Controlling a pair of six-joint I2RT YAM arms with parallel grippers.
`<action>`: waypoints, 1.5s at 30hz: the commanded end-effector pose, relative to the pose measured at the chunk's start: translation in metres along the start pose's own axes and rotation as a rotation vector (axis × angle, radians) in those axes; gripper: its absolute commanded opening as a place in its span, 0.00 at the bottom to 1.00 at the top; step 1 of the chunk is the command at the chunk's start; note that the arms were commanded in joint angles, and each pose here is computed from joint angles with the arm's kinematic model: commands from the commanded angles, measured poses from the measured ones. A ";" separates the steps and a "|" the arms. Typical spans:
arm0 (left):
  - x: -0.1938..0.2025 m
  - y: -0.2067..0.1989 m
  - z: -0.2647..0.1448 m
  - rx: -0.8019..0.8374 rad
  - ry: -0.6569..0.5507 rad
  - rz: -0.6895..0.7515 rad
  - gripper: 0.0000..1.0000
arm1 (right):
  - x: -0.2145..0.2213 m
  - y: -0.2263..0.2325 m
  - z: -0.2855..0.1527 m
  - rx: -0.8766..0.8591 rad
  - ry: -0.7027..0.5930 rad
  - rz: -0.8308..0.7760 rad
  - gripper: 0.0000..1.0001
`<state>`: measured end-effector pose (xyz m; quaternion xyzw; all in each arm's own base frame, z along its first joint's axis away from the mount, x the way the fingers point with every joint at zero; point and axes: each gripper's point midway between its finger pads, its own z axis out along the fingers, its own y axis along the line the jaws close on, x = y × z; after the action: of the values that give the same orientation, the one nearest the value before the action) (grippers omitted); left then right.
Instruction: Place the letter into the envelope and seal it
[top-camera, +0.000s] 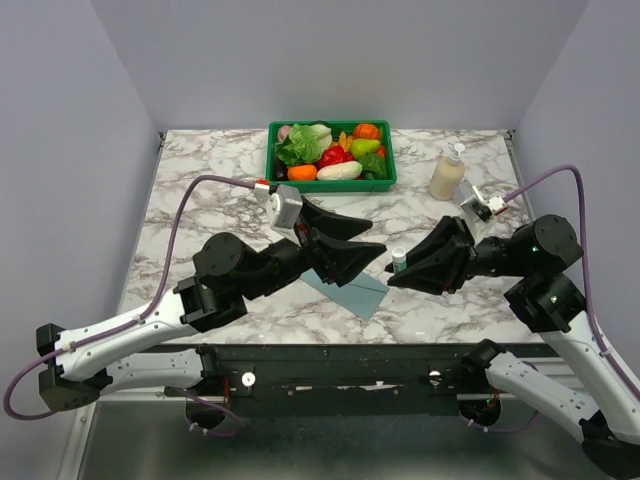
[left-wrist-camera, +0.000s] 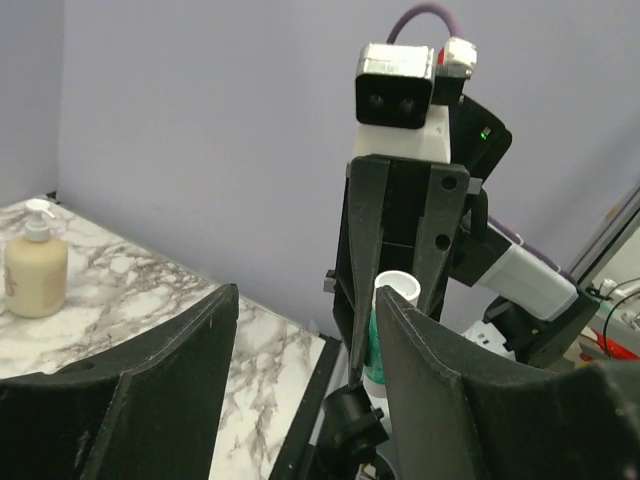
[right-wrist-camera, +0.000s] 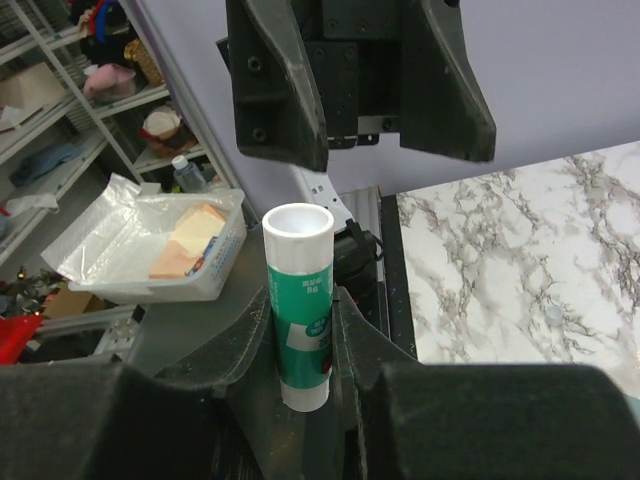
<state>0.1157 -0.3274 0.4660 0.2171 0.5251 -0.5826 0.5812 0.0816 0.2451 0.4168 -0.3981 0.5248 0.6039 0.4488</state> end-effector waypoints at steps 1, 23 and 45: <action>-0.014 -0.021 0.007 0.100 -0.039 -0.010 0.66 | 0.001 0.008 -0.001 -0.039 0.008 0.004 0.01; 0.010 -0.033 0.027 0.184 0.032 -0.059 0.59 | 0.006 0.003 0.000 -0.025 0.014 0.020 0.01; 0.039 0.096 0.053 -0.469 0.132 0.173 0.00 | -0.017 -0.159 -0.018 0.716 -0.112 -0.080 0.01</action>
<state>0.1590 -0.3694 0.4570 0.2013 0.5861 -0.5200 0.5878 0.1619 0.2493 0.4020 -0.2996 0.6024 0.5076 0.5382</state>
